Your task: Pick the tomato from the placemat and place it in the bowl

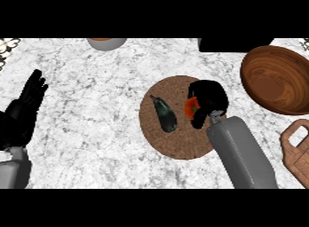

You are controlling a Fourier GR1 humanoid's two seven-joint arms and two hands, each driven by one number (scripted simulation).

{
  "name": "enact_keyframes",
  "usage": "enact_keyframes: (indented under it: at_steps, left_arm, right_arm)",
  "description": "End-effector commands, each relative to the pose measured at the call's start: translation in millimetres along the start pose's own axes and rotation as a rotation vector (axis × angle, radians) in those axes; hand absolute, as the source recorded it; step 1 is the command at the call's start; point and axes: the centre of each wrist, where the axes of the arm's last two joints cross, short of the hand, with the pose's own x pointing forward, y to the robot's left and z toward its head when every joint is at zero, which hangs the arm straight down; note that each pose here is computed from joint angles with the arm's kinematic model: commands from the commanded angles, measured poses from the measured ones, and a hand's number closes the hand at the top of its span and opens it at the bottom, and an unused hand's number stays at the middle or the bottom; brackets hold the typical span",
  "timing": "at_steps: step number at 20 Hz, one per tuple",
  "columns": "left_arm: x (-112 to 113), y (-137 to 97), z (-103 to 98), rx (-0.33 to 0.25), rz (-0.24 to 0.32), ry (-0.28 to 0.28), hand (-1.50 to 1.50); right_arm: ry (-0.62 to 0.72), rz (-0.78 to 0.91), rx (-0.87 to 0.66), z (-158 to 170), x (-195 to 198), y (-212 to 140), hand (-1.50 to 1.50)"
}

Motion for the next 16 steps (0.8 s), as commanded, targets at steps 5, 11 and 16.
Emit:
enact_keyframes:
  at_steps: [5, 11, 16]
  left_arm:
    - [3, -7, 8, 0.008, 0.007, 0.004, 0.0]
    - [-11, 9, 12, 0.027, -0.021, 0.031, 0.0]
    - [7, 14, -2, 0.025, -0.015, 0.008, 0.0]
  right_arm:
    - [0.235, -0.047, -0.26, -1, 42, -74, 1.5]
    - [0.274, -0.148, -0.631, 41, 52, -161, 1.5]
    - [0.331, -0.171, -0.681, 54, 32, -169, 1.5]
